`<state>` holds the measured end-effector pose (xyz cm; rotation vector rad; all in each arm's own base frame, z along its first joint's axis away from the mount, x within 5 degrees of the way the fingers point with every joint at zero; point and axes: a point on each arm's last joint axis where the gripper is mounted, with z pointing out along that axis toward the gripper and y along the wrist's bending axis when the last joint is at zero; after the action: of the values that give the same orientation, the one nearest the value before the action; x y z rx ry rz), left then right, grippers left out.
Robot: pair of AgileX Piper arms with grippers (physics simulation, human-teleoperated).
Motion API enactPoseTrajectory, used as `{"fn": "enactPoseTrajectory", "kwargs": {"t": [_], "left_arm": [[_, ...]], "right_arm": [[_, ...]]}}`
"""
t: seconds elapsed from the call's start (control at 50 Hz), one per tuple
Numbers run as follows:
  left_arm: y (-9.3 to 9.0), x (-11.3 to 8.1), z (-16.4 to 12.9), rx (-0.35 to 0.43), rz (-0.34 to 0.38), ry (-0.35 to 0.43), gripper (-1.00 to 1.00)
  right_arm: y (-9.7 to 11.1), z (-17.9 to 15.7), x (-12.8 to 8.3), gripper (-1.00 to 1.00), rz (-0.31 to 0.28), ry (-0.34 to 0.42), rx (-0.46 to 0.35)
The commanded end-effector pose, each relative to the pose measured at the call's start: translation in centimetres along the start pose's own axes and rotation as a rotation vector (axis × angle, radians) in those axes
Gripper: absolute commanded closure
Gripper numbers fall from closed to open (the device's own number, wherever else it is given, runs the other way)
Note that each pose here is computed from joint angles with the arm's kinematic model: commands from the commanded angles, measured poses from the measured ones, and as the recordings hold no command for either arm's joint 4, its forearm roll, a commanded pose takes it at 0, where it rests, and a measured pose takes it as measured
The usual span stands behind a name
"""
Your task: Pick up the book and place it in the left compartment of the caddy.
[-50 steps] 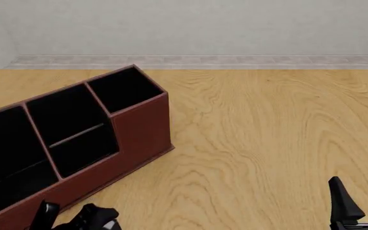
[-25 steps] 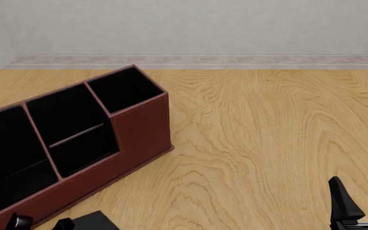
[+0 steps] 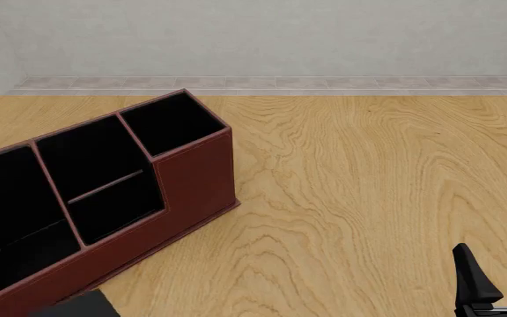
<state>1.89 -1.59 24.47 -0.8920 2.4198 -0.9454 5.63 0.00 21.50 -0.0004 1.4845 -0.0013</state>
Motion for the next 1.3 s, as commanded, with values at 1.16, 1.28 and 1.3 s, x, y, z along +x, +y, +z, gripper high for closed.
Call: {"fn": "enactPoseTrajectory", "kwargs": {"t": [1.16, 1.28, 1.3], "left_arm": [[-4.7, -2.6, -4.6, -0.182, 0.056, -0.347, 1.00], [-4.8, -2.6, -4.9, -0.181, 0.056, -0.371, 1.00], [-4.2, -2.3, -4.6, -0.183, 0.050, -0.372, 1.00]], "right_arm": [[0.0, 0.0, 0.1, -1.00, 0.001, 0.000, 0.000], [0.0, 0.0, 0.1, -1.00, 0.001, 0.000, 0.000], [0.0, 0.0, 0.1, -1.00, 0.001, 0.000, 0.000]]}}
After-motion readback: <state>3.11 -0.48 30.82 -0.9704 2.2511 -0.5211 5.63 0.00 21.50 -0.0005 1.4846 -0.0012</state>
